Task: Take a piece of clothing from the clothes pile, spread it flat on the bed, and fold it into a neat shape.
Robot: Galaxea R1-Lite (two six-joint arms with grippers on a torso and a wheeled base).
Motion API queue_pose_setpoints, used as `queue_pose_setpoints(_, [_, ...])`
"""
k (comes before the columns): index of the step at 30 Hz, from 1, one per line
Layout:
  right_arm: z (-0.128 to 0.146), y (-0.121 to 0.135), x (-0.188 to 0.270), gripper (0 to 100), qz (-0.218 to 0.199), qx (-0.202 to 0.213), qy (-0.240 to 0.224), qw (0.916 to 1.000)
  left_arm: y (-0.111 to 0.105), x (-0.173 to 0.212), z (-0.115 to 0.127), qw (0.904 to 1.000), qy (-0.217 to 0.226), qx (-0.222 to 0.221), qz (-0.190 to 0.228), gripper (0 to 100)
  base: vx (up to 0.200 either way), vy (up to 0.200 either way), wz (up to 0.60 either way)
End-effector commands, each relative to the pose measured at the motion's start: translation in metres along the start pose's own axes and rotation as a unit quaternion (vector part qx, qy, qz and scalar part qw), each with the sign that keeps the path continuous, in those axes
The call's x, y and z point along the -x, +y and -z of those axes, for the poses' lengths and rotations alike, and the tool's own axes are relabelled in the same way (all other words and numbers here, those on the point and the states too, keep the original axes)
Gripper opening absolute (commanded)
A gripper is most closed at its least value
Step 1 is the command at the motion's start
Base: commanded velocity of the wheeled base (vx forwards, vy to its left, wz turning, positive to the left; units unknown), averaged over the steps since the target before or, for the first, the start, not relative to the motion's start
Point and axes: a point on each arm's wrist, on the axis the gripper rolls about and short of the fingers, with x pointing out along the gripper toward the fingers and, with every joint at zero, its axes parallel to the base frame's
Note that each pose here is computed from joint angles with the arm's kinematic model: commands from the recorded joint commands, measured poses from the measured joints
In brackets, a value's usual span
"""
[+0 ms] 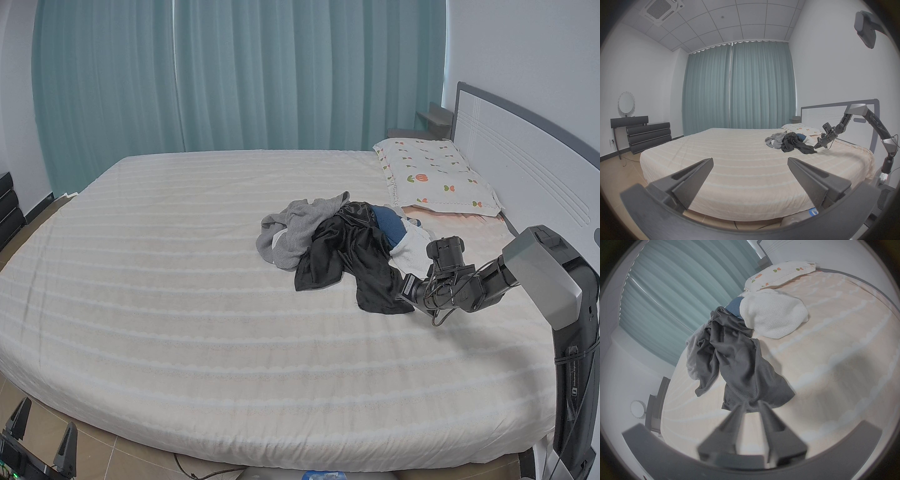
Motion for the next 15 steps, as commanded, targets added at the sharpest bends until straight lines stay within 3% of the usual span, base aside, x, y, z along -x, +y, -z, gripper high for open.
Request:
queue_pose_setpoints(1, [0.003,-0.001,-0.015,100,-0.002,0.001,0.001,1.0000,0.000,0.000,0.005,1.0000,-0.001,0.000,0.000,100,0.000,0.000,0.00])
queue_pose_setpoints(10, [0.001,-0.011,-0.043,100,0.003,0.009,-0.012,0.9999,0.000,0.000,0.005,1.0000,-0.001,0.000,0.001,100,0.000,0.000,0.00])
queue_pose_setpoints(15, [0.000,-0.016,-0.055,100,0.018,0.043,-0.028,0.9985,0.000,0.000,0.005,1.0000,-0.001,0.000,0.000,100,0.000,0.000,0.00])
